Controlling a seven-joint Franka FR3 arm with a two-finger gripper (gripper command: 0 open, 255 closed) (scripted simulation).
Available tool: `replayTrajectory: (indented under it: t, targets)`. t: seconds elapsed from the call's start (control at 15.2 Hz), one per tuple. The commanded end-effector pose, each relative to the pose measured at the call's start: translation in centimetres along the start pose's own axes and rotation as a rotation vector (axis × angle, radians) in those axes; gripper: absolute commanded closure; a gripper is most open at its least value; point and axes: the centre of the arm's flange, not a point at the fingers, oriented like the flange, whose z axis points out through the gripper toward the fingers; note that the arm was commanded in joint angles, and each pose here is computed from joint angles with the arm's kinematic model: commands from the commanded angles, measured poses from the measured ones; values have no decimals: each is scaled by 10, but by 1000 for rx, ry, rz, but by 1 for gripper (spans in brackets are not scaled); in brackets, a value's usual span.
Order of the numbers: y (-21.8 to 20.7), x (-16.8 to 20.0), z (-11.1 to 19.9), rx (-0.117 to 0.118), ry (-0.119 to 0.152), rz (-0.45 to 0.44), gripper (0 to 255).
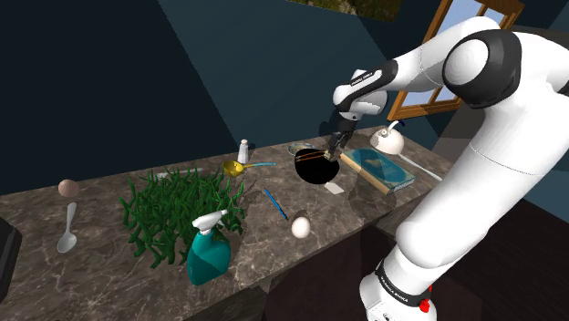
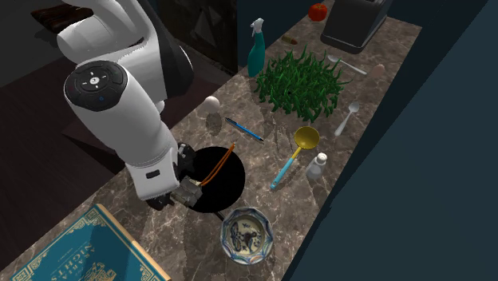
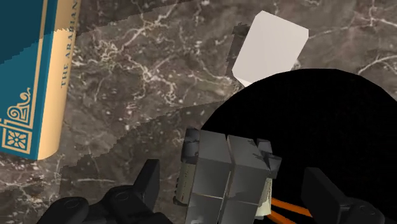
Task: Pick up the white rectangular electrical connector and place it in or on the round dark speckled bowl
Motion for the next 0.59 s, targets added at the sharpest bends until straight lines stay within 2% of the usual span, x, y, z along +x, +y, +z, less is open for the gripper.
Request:
replayTrajectory:
  t: [0.0,0.07,0.53]
  targets:
    - [0,1,-25,0,-1,0,0]
    - [0,1,-35,0,-1,0,0]
    - [0,1,-35,0,-1,0,0]
